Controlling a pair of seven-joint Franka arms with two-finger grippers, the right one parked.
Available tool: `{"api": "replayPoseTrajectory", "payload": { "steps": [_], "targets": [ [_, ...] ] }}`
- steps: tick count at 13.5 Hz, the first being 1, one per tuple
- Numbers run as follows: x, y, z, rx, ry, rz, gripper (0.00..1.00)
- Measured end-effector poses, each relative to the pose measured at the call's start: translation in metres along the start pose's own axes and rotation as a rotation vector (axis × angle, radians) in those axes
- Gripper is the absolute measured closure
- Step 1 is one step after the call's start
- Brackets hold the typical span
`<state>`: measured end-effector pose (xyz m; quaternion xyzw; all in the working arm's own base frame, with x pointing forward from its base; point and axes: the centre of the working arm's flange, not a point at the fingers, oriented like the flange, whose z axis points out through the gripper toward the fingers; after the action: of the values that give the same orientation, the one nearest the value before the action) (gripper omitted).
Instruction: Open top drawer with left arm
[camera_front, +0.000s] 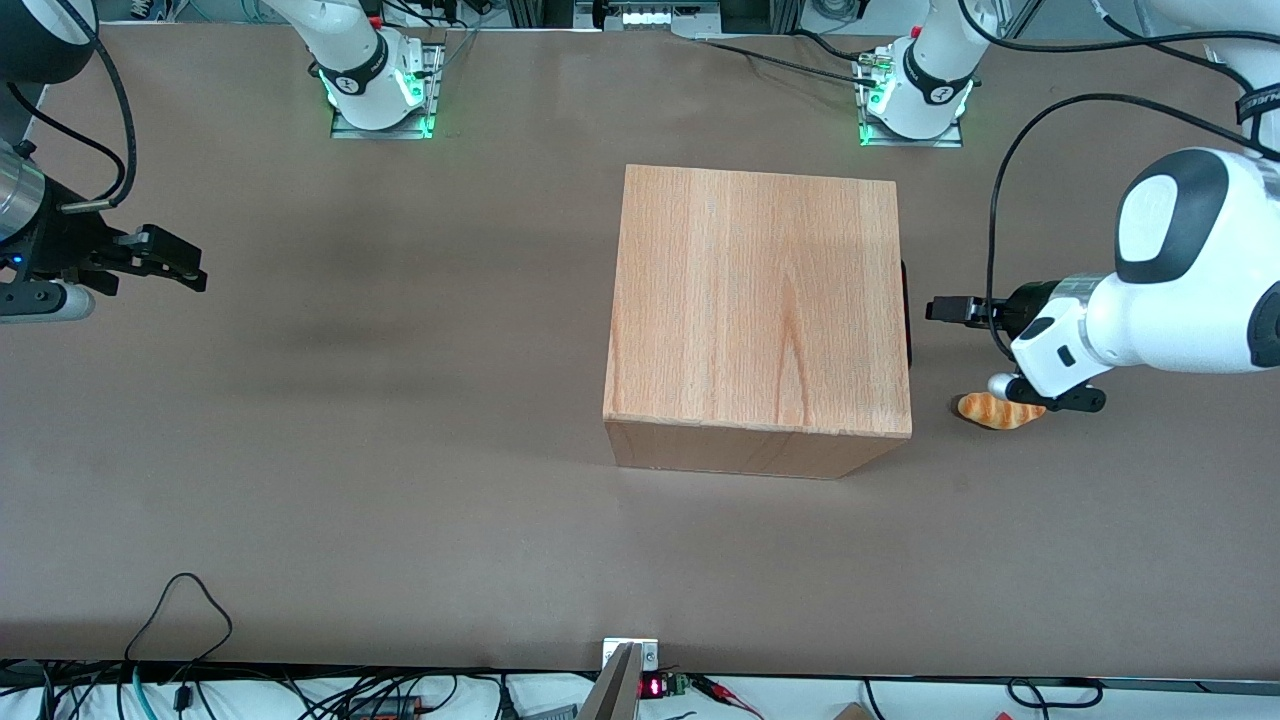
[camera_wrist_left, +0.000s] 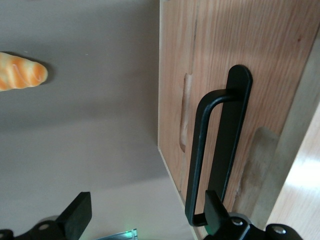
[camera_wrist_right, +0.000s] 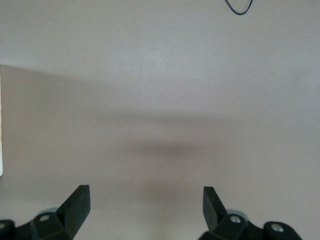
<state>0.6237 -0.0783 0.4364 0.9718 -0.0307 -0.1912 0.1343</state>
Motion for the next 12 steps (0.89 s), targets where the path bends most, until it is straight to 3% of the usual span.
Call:
{"api": "replayPoseTrajectory", "payload": {
  "steps": [12],
  "targets": [
    [0.017, -0.002, 0.013, -0.059, -0.006, -0.002, 0.0]
  ]
}}
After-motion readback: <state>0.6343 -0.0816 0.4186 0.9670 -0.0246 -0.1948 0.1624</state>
